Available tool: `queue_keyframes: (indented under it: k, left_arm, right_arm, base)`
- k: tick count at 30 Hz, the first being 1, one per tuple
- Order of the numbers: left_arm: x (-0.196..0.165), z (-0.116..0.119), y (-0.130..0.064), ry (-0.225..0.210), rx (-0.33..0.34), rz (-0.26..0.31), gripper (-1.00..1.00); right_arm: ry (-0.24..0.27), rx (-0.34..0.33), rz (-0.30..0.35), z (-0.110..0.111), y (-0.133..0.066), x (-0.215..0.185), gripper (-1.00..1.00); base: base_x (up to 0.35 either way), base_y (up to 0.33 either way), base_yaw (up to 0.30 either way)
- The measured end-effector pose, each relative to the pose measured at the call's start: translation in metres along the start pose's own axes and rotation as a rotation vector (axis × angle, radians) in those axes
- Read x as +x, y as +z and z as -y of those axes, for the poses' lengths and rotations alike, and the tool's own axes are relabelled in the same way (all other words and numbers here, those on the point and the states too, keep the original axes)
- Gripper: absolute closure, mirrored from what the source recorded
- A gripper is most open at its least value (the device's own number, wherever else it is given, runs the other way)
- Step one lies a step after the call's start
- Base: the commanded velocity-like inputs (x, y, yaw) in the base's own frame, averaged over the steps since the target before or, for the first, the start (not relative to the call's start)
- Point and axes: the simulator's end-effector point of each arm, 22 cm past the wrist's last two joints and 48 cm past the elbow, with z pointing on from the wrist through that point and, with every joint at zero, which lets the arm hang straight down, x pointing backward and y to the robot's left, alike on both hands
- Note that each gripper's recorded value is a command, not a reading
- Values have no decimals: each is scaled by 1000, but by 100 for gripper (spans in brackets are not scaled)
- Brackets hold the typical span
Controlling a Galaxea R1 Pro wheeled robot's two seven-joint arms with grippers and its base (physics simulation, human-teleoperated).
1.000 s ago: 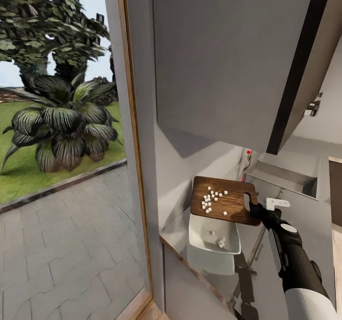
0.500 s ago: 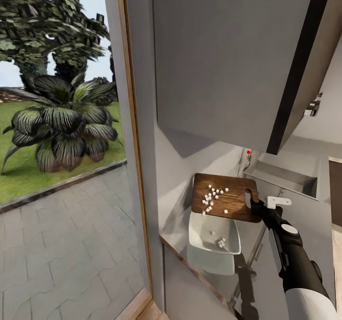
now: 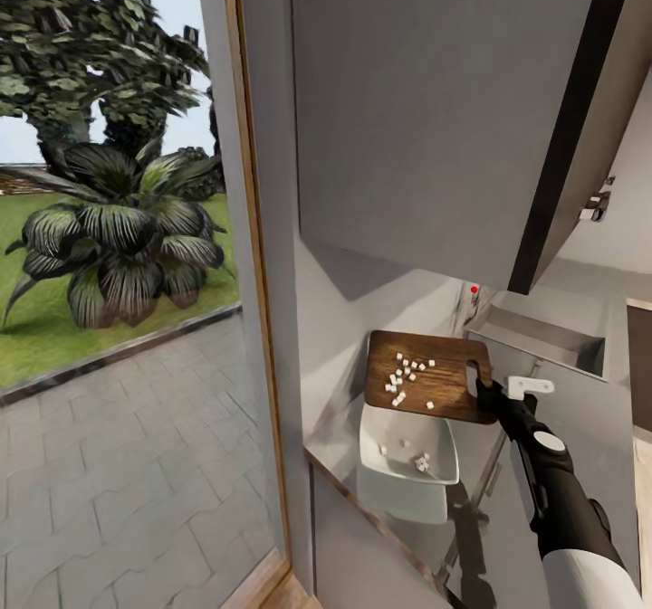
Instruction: In the kitchen, take the Vidalia onion out of the sink, dice it on the chopping board with the paring knife, put the diced onion into the bowl on the countertop, then place both the paring knife and the chopping board into the sink.
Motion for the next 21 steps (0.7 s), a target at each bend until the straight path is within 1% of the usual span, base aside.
queue_keyframes:
  k: [12,15,21]
  left_arm:
    - [0,0,0,0,0,0,-100]
    - [0,0,0,0,0,0,-100]
    - [0,0,0,0,1,0,-100]
  right_arm:
    - [-5,-1,19,0,1,4,100]
    - [-8,-1,38,0,1,0,100]
    - [-9,0,51,1,1,-2,100]
  base:
    - [0,0,0]
    - [0,0,0]
    - [0,0,0]
